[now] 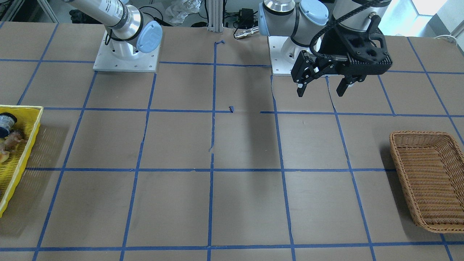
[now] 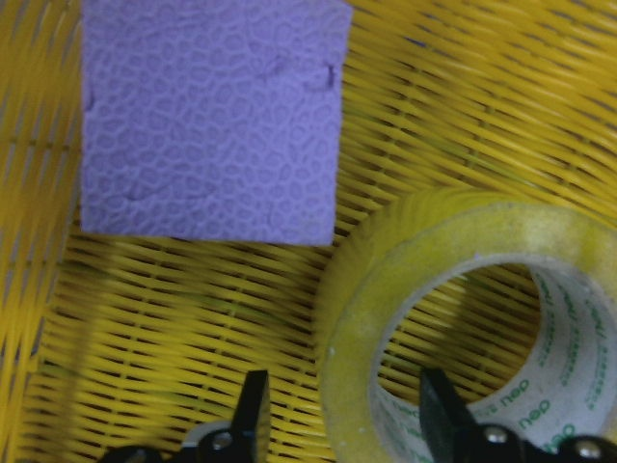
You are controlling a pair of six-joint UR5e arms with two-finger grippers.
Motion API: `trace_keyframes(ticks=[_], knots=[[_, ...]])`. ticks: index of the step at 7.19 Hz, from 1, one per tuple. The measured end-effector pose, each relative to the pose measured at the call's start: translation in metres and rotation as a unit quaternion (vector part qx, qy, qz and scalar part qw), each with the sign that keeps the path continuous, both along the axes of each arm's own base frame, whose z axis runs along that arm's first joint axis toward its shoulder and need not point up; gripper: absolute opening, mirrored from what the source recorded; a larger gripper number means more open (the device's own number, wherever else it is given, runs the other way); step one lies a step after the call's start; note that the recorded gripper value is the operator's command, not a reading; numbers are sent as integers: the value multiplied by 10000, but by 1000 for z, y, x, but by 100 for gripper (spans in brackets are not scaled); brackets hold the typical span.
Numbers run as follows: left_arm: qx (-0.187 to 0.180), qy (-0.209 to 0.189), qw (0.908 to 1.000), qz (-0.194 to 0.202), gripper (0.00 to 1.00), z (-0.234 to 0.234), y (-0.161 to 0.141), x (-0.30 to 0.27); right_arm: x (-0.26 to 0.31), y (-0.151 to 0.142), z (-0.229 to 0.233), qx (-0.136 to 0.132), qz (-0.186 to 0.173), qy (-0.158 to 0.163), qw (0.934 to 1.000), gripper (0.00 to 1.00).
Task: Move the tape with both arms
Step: 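Grasp the tape roll rim with the right gripper and lift it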
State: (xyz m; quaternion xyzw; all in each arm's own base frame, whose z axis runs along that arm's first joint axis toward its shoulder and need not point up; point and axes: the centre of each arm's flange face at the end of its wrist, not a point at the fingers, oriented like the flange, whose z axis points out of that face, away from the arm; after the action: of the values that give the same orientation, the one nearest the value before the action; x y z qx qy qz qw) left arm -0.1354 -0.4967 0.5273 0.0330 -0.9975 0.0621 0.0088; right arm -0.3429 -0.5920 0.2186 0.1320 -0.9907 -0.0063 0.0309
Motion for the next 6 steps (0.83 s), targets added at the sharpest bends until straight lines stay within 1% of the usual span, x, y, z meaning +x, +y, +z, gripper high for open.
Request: trace_keyframes(ticks=[1, 2, 3, 4, 5, 6], knots=[[0, 5, 10000, -1, 100, 0, 0, 0, 0, 0, 5, -22, -103, 24, 9999, 0], [0, 7, 10000, -1, 100, 0, 0, 0, 0, 1, 22, -74, -251, 116, 9996, 0], [0, 6, 10000, -1, 100, 0, 0, 0, 5, 5, 51, -127, -330, 229, 9991, 0], [0, 5, 10000, -1, 100, 0, 0, 0, 17, 12, 86, -158, -378, 277, 9988, 0], [0, 6, 10000, -1, 100, 0, 0, 0, 46, 17, 123, -140, -506, 246, 9983, 0], [0, 7, 10000, -1, 100, 0, 0, 0, 102, 16, 159, -97, -742, 182, 9970, 0]])
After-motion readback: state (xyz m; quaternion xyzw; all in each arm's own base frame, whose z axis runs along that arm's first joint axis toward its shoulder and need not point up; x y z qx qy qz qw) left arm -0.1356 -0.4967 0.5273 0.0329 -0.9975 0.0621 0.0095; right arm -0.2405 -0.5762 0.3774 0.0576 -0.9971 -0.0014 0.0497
